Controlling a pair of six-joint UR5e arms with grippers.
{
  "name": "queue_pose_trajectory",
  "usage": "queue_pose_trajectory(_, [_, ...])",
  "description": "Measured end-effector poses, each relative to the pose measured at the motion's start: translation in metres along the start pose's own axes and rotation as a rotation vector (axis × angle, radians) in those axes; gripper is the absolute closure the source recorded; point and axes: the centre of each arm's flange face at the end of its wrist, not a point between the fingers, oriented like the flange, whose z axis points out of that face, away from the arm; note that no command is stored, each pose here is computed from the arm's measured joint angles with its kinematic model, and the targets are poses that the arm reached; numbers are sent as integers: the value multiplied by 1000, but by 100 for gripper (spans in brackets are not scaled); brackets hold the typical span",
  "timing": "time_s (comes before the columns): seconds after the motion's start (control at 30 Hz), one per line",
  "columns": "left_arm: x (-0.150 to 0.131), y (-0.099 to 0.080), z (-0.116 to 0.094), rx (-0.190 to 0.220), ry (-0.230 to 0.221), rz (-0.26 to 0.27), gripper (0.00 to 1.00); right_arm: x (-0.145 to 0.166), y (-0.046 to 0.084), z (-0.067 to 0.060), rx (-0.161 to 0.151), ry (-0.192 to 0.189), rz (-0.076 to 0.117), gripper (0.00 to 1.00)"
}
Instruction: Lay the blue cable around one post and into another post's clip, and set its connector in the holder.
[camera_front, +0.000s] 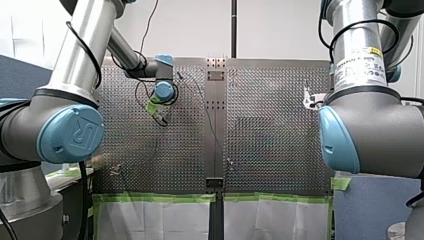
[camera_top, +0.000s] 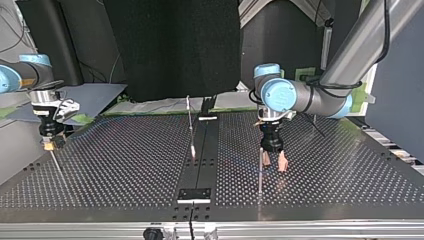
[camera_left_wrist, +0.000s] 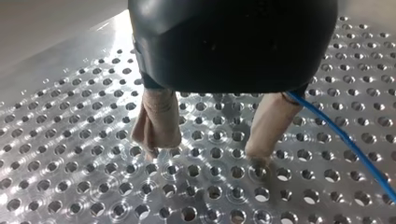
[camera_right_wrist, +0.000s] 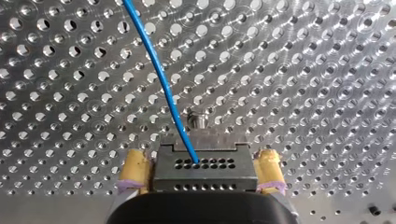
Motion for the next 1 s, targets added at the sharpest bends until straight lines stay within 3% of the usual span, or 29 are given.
queue_pose_trajectory(0.4, [0, 0, 1, 7, 6, -1, 0, 2, -1, 2, 7, 20, 8, 1])
queue_pose_trajectory(0.57, [-1, 4, -1, -21, 9, 1, 0, 2, -2, 2, 9, 20, 8, 1])
queue_pose_trajectory(1.0, [3, 2, -3, -4, 60, -99, 0, 2, -4, 2, 12, 16, 6, 1])
